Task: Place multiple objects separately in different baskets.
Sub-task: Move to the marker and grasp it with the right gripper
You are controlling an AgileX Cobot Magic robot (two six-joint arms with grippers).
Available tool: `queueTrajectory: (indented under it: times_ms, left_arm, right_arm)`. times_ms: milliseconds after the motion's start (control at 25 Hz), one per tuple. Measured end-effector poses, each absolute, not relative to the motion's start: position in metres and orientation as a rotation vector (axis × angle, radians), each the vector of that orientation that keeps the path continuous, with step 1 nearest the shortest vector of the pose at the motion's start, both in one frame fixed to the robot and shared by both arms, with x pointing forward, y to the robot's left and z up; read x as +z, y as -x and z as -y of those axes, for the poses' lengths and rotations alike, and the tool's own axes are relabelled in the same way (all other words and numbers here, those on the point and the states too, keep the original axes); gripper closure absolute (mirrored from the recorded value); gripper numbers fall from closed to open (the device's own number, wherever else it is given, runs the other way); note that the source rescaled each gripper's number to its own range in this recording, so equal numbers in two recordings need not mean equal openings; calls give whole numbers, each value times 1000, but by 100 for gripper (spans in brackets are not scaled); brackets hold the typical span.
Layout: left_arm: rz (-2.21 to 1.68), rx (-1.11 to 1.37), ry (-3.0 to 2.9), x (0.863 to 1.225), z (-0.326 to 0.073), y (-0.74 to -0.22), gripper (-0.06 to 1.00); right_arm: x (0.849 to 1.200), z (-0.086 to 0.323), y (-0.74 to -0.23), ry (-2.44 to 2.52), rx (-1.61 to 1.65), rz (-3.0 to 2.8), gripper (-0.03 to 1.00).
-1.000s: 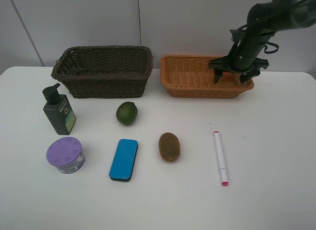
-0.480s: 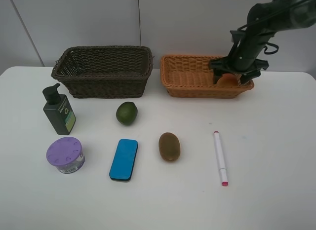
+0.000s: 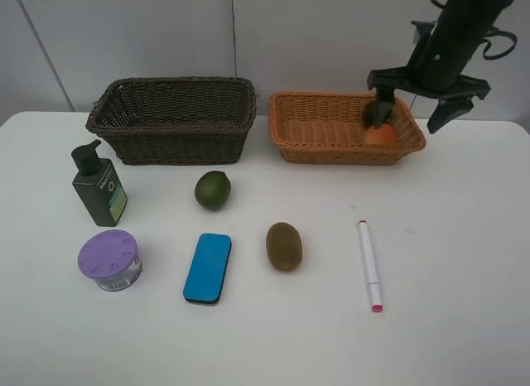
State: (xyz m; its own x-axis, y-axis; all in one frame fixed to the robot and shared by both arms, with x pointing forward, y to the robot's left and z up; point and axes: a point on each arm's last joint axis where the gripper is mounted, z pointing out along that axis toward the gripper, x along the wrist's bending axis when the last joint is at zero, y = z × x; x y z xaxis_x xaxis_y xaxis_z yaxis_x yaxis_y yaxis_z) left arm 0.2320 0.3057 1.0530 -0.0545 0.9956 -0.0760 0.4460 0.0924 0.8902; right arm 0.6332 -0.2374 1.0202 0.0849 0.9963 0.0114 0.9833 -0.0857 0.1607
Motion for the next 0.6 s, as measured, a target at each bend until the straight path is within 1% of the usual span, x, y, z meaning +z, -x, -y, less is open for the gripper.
queueTrajectory:
  times_ms: [160,280,440,480,600]
  left_arm:
    - [-1610,913,-1454,1053,-306,-232,-3]
    - [-1610,913,-1454,1053,-306,-232,-3]
    - [-1610,913,-1454,1053,-306,-232,-3]
    - [-1610,913,-1454,1053,-306,-232,-3]
    - [-1610,913,-1454,1053,-306,-232,-3]
  right_arm:
    - [1024,223,-621,-2223,151,-2106,-3]
    - [1014,207,-605,-2238,97,-2152,-3]
    - [1001,195,-570,-2286,5,-2169,-3]
    - [1001,195,-570,-2286,5,-2169,-3]
    - [992,187,-549,-2304,97,-2172,-3]
